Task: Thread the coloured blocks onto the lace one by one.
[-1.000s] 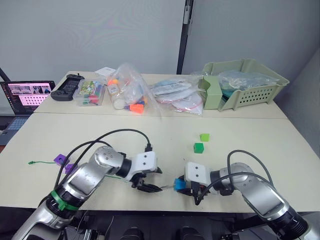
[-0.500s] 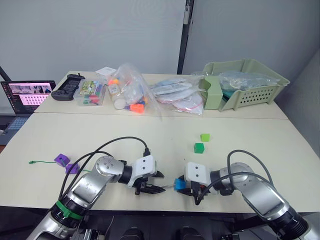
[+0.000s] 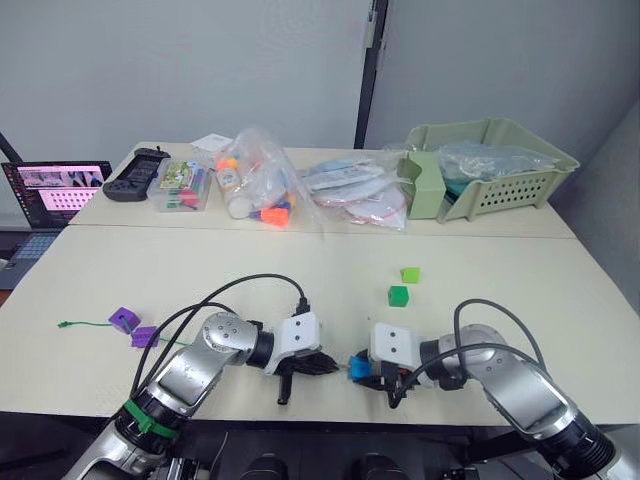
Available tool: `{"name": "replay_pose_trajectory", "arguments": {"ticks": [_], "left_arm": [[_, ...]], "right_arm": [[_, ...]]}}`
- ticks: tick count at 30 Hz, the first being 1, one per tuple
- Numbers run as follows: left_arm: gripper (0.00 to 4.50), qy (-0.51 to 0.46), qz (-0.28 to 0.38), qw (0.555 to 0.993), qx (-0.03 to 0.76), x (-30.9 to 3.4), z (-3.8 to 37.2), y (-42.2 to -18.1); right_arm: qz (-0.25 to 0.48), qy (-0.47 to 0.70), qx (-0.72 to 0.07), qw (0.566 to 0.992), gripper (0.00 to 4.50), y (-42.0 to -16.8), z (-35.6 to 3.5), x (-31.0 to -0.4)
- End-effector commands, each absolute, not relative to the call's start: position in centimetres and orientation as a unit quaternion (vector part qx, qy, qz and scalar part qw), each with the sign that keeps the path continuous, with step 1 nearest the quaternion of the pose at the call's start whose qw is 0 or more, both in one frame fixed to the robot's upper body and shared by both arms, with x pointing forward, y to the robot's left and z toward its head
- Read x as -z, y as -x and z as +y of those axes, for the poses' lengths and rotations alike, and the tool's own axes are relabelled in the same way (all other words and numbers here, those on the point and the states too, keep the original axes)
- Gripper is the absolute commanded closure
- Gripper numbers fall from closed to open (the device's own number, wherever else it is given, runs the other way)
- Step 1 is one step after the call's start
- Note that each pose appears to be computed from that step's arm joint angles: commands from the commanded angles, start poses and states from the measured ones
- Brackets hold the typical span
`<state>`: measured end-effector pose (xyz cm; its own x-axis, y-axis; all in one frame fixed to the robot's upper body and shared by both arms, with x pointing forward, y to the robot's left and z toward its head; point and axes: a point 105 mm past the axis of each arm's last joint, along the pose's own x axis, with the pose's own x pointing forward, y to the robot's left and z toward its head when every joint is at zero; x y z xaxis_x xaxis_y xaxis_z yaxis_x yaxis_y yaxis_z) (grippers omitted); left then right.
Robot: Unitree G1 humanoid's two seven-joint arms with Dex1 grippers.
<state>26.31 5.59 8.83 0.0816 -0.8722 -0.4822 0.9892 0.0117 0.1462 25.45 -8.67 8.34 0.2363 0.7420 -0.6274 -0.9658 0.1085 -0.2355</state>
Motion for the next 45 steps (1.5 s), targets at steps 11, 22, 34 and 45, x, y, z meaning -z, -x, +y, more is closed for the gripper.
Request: {"name": "replay_pose_trajectory", "arguments": {"ticks": [11, 22, 34, 45], "left_arm": [[3.86, -0.267, 0.101, 0.702, 0.653, -9.5, 3.9, -27.8], [1.56, -0.267, 0.135, 0.712, 0.635, -9.4, 8.2, -27.4], [4.08, -0.230, 0.122, 0.721, 0.643, -8.5, 7.4, -27.3], [4.50, -0.231, 0.100, 0.709, 0.658, -8.7, 5.7, -27.0]], "right_arm": [[0.190, 0.314, -0.589, 0.720, 3.16, -25.8, -8.2, -7.7], [0.196, 0.313, -0.586, 0.721, 3.17, -25.8, -8.6, -7.3], [0.195, 0.315, -0.587, 0.720, 3.17, -25.8, -8.6, -7.6], [0.193, 0.317, -0.589, 0.718, 3.17, -25.8, -8.5, -7.6]]}}
